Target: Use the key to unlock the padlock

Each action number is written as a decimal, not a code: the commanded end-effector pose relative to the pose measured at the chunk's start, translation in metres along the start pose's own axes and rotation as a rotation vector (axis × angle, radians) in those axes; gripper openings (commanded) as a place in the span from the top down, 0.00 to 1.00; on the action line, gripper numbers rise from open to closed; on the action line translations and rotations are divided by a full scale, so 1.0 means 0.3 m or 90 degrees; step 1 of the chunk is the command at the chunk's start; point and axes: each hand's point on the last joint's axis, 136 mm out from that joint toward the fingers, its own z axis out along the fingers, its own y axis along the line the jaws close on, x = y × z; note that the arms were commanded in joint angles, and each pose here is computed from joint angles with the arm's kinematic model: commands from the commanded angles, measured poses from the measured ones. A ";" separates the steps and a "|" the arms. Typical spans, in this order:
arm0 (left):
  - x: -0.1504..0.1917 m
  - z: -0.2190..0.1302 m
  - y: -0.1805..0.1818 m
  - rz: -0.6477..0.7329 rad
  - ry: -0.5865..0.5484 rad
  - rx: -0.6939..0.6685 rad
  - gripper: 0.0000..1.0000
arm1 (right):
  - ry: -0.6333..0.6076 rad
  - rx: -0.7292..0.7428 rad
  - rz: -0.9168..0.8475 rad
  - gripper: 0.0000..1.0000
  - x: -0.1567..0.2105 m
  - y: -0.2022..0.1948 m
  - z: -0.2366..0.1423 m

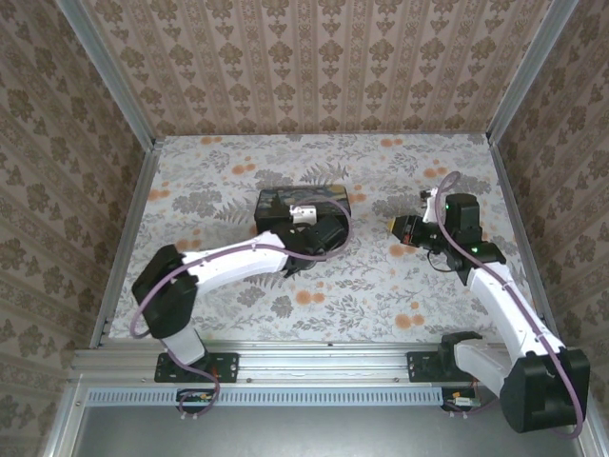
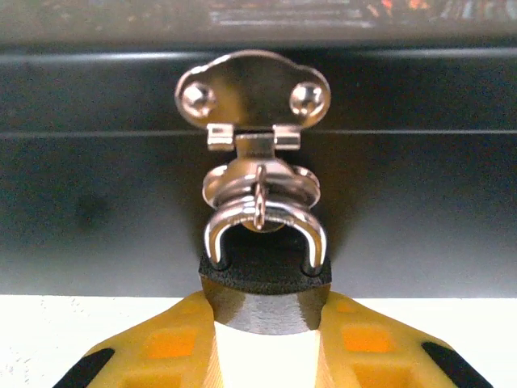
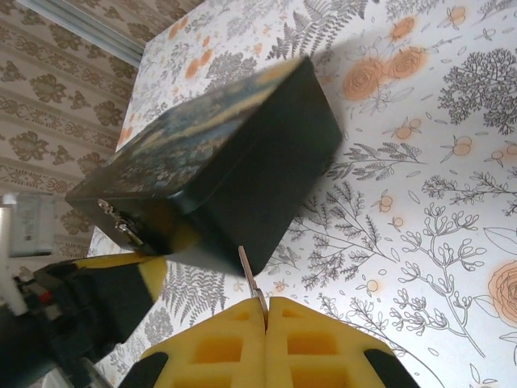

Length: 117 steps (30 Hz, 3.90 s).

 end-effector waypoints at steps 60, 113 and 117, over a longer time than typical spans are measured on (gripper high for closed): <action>0.236 0.195 0.071 0.172 -0.024 0.238 0.71 | 0.031 -0.029 -0.037 0.99 0.017 0.141 0.006; -0.216 -0.316 -0.196 0.290 0.279 0.281 0.47 | 0.019 0.004 -0.085 0.98 -0.016 0.127 -0.081; -0.364 -0.313 -0.163 0.280 0.183 0.289 0.45 | 0.024 0.010 -0.078 0.98 0.000 0.135 -0.114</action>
